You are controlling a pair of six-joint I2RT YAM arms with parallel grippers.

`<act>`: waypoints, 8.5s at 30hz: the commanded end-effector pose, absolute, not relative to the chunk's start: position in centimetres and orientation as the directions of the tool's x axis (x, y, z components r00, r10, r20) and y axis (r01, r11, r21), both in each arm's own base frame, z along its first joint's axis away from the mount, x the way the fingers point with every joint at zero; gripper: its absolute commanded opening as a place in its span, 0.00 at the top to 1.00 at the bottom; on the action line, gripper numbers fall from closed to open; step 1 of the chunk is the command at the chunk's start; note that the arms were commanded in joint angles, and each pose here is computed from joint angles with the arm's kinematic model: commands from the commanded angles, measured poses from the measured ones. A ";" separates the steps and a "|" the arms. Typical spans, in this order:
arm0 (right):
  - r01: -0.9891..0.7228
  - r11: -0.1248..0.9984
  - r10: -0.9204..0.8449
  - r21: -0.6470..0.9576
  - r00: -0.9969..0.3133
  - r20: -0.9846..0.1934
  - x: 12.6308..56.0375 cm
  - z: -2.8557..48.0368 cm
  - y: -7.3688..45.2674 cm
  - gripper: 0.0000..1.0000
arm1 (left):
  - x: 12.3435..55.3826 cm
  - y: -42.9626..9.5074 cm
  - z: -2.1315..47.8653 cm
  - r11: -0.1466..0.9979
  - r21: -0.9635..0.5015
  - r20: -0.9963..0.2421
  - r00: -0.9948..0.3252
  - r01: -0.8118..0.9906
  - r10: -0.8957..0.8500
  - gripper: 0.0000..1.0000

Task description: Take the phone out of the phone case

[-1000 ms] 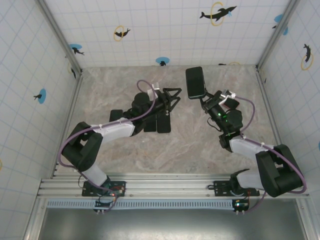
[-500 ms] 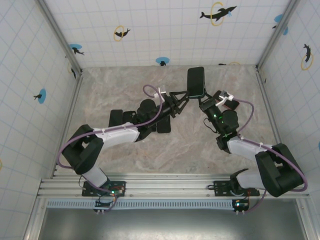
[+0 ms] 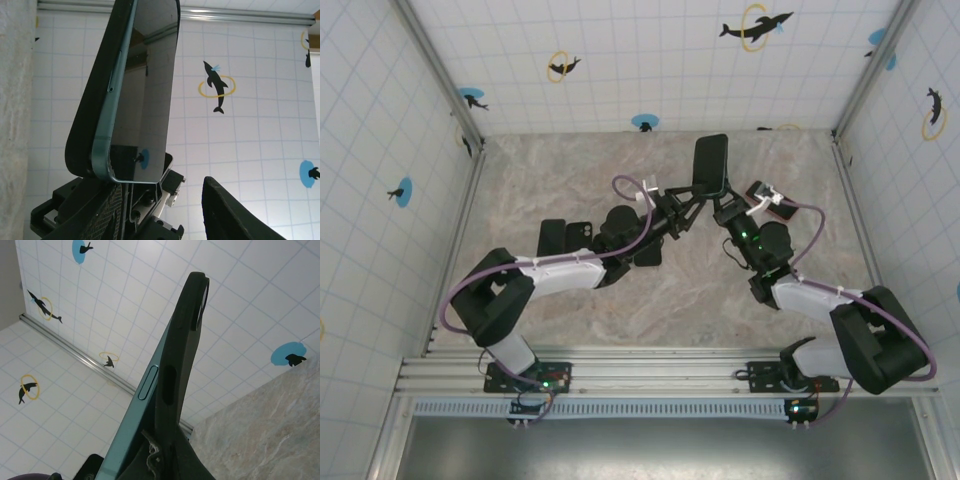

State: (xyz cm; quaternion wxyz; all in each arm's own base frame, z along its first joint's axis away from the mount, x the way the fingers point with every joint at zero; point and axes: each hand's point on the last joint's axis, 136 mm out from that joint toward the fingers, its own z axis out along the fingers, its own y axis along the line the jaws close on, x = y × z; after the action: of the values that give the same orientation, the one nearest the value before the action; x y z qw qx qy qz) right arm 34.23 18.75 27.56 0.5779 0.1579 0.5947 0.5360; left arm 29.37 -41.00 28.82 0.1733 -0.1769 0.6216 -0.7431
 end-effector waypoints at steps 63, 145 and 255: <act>-0.270 0.629 0.750 0.729 -0.039 -0.661 35.3 24.0 15.4 1.00 | 29.8 -42.2 34.8 -0.311 -0.939 0.022 -0.874 0.148 -0.485 1.00; -0.005 0.457 0.756 0.890 -0.524 -0.391 30.8 11.4 12.4 1.00 | 31.7 -39.2 4.4 0.252 -0.904 0.114 -0.762 -0.346 -0.638 0.63; -0.064 0.855 0.327 0.515 -0.704 -0.630 33.5 5.1 15.0 0.41 | 29.5 -36.6 12.1 0.327 -0.929 -0.046 -0.823 -0.174 -0.567 0.28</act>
State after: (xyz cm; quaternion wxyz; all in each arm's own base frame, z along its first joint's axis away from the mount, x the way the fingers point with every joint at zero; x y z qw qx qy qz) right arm 32.31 15.04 3.38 0.3552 0.0900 0.8907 0.2691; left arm 28.88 -36.41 11.38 0.1756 -0.2441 0.7950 -0.5269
